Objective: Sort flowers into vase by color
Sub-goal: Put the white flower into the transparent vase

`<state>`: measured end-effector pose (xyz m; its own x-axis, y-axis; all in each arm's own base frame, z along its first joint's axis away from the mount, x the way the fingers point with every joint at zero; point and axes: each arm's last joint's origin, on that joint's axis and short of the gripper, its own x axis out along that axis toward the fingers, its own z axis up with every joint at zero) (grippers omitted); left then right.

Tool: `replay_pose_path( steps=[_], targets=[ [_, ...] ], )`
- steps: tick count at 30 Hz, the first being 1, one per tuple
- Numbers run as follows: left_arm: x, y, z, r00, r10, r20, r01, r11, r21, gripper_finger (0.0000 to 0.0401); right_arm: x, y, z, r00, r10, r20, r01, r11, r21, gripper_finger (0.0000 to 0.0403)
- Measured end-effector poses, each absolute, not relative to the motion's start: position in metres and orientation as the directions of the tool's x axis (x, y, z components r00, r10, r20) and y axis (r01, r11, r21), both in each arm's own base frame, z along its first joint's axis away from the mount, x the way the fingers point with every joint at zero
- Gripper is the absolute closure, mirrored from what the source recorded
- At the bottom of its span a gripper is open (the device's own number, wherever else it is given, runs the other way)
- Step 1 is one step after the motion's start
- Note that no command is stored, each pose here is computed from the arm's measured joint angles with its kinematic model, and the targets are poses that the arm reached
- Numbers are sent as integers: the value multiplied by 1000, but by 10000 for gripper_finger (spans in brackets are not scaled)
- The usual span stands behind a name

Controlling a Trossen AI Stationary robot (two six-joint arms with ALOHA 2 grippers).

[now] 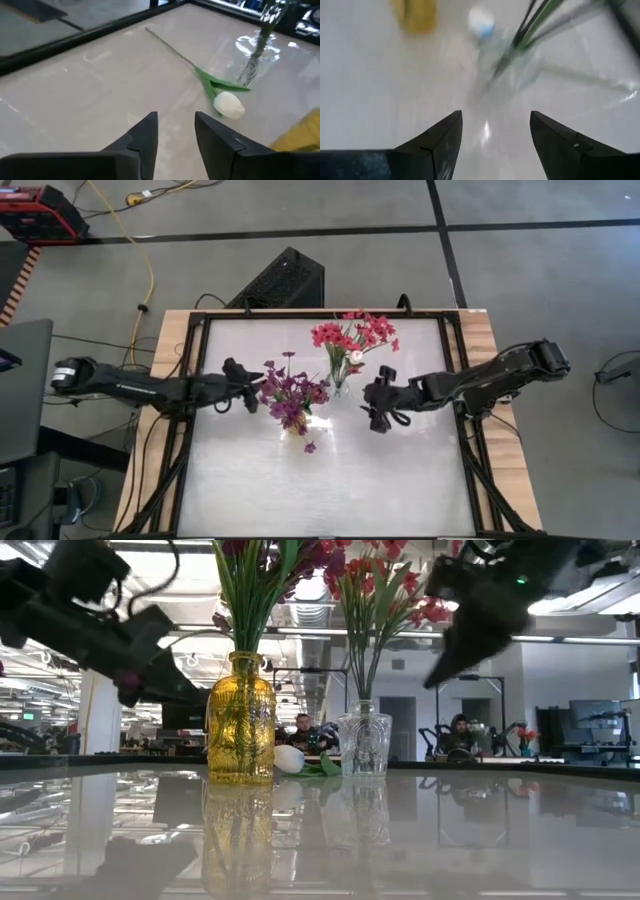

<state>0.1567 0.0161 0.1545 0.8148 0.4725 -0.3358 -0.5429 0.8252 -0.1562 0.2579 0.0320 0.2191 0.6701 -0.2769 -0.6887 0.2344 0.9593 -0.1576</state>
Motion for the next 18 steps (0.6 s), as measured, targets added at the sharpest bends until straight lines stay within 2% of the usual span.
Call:
replay_pose_path(
  steps=[5, 9, 14, 18],
  targets=[
    [166, 24, 141, 781, 471, -411, -565, 813, -140, 249, 242, 41, 208, 541, -263, -799, 167, 964, -205, 143],
    [175, 29, 144, 762, 488, -426, -586, 800, -132, 236, 236, 36, 204, 474, -283, -834, 121, 959, -257, 144],
    [185, 33, 153, 763, 499, -411, -587, 801, -116, 235, 236, 0, 187, 466, -317, -826, 71, 944, -323, 155],
    [189, 33, 158, 772, 492, -402, -577, 808, -120, 234, 234, -47, 176, 520, -259, -814, 60, 962, -267, 168]
  ],
)
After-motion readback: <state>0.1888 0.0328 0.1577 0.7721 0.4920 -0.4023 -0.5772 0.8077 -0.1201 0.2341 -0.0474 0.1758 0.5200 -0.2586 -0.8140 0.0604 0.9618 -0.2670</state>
